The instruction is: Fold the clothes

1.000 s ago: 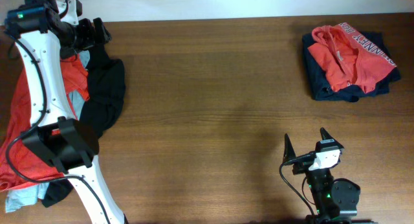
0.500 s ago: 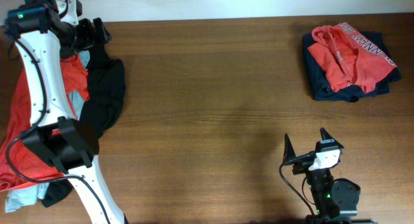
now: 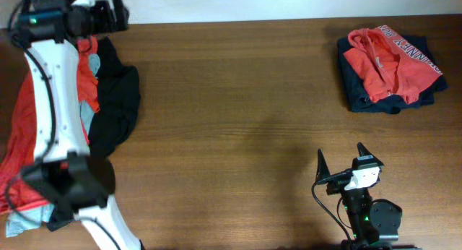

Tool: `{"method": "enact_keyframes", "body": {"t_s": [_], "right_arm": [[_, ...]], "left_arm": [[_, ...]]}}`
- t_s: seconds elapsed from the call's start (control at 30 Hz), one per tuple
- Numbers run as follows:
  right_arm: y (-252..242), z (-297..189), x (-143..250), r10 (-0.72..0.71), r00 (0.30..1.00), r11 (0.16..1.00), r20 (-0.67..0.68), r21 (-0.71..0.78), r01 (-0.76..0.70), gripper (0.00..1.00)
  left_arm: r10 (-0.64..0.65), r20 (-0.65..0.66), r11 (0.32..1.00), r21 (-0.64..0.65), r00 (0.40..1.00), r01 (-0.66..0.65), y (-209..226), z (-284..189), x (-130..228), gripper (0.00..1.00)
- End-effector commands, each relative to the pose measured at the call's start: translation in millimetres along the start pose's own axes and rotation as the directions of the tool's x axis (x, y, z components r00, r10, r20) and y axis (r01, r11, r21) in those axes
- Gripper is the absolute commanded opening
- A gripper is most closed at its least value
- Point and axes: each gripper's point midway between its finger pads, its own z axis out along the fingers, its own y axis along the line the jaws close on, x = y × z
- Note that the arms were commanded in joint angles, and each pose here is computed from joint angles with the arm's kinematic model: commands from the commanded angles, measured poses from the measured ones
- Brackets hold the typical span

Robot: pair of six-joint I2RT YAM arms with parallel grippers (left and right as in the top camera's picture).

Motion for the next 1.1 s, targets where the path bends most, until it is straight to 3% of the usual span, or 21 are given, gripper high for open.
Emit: {"method": "enact_keyframes", "body": {"t_s": [0.0, 0.13, 0.5, 1.07], "right_arm": [[-3.8, -0.3, 2.0, 0.012, 1.0, 1.0, -0.001, 0.02, -0.012, 0.98], [-3.8, -0.3, 2.0, 0.012, 1.0, 1.0, -0.001, 0.02, -0.012, 0.99], [-3.8, -0.3, 2.1, 0.012, 1.0, 1.0, -0.001, 0.02, -0.012, 0.98], [-3.8, -0.3, 2.0, 0.012, 1.0, 1.0, -0.001, 0.02, -0.012, 0.98]], "left_arm": [[0.217, 0.171, 0.975, 0.013, 0.961, -0.223, -45.3, -54.9, -21.1, 0.99], [0.279, 0.232, 0.957, 0.018, 0.932, -0.29, -65.7, -67.9, -2.9, 0.99], [0.276, 0.2, 0.957, 0.034, 0.94, -0.288, -70.0, -90.2, 99.0, 0.99], [0.306, 0.483, 0.947, -0.07, 0.82, -0.313, -65.4, -129.7, 230.9, 0.99]]}}
